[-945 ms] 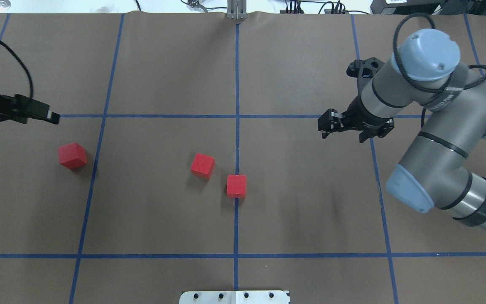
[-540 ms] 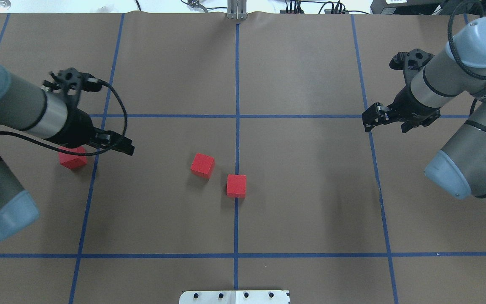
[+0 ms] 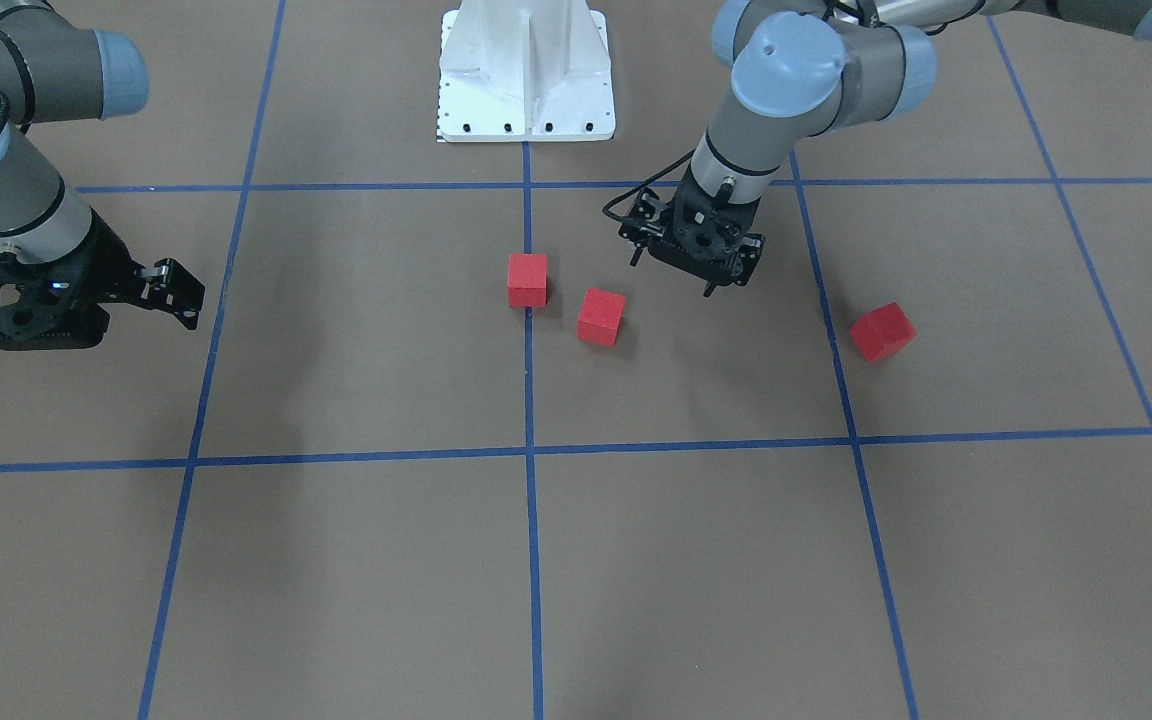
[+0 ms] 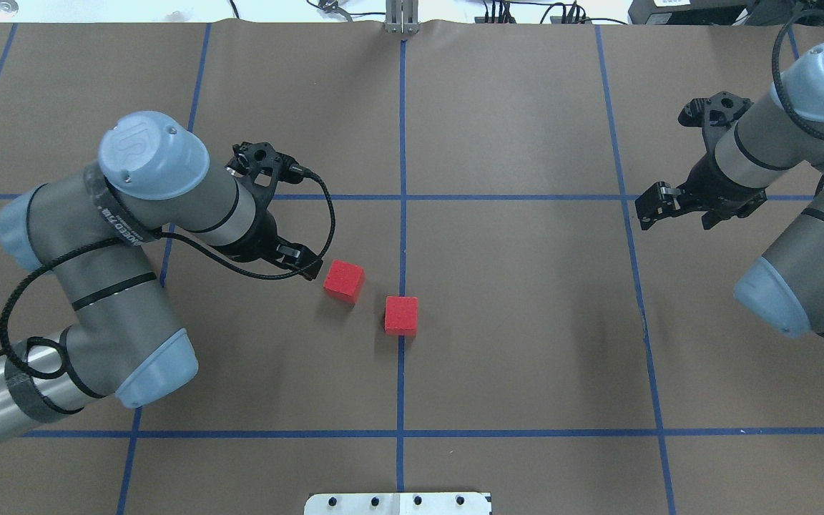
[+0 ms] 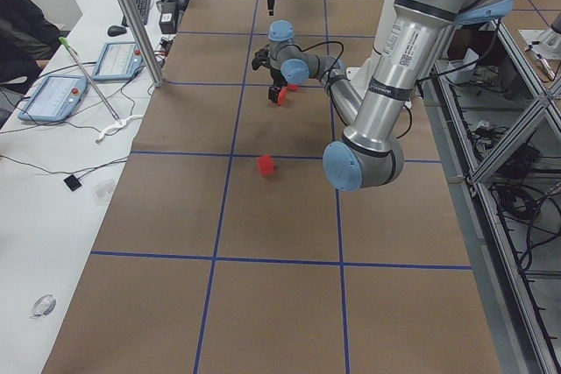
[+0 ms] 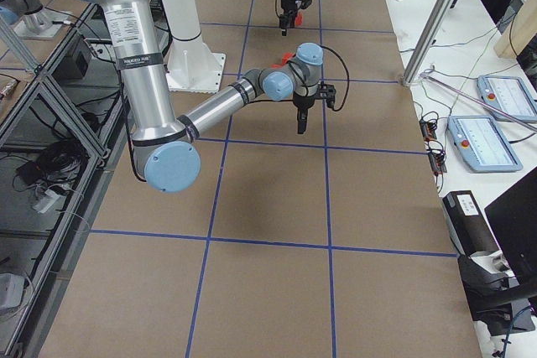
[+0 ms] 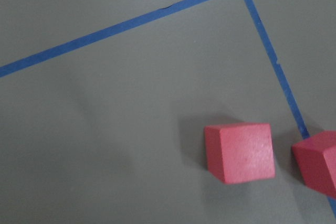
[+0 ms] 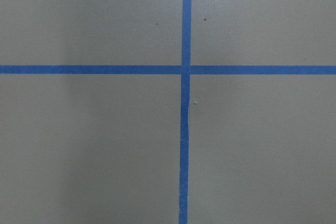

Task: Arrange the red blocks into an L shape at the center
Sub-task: 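Lower the left gripper onto the middle red cube and grasp it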

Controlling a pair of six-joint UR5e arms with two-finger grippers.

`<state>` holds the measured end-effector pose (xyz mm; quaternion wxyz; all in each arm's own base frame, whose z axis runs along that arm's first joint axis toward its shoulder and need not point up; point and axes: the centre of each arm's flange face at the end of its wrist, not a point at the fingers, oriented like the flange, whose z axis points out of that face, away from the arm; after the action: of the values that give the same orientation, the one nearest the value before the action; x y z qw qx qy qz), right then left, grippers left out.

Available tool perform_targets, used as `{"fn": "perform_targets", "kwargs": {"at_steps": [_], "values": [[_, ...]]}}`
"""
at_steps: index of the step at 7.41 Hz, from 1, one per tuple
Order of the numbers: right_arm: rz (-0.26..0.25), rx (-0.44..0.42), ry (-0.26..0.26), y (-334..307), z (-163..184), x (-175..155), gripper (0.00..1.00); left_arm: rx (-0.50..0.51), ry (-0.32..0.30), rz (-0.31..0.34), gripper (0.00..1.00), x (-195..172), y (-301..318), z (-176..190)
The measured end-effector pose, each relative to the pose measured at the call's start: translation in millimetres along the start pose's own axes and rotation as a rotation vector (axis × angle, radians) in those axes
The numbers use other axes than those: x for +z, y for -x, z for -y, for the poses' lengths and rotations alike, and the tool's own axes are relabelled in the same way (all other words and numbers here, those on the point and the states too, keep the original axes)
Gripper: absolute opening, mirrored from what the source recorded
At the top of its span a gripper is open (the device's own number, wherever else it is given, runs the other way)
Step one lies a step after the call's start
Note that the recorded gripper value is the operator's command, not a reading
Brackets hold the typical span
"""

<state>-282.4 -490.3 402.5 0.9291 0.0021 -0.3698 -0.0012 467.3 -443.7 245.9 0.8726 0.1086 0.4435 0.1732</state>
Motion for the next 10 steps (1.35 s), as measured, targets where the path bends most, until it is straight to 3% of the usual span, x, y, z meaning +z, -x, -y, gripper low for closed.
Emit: {"fn": "perform_targets", "kwargs": {"at_steps": [6,10], "values": [[-0.006,-0.008,0.003,-2,1,3,0.99,-0.066,0.077,0.021,0.99,56,-59,28],[-0.006,-0.008,0.003,-2,1,3,0.99,-0.065,0.072,0.064,0.98,72,-56,32]]}}
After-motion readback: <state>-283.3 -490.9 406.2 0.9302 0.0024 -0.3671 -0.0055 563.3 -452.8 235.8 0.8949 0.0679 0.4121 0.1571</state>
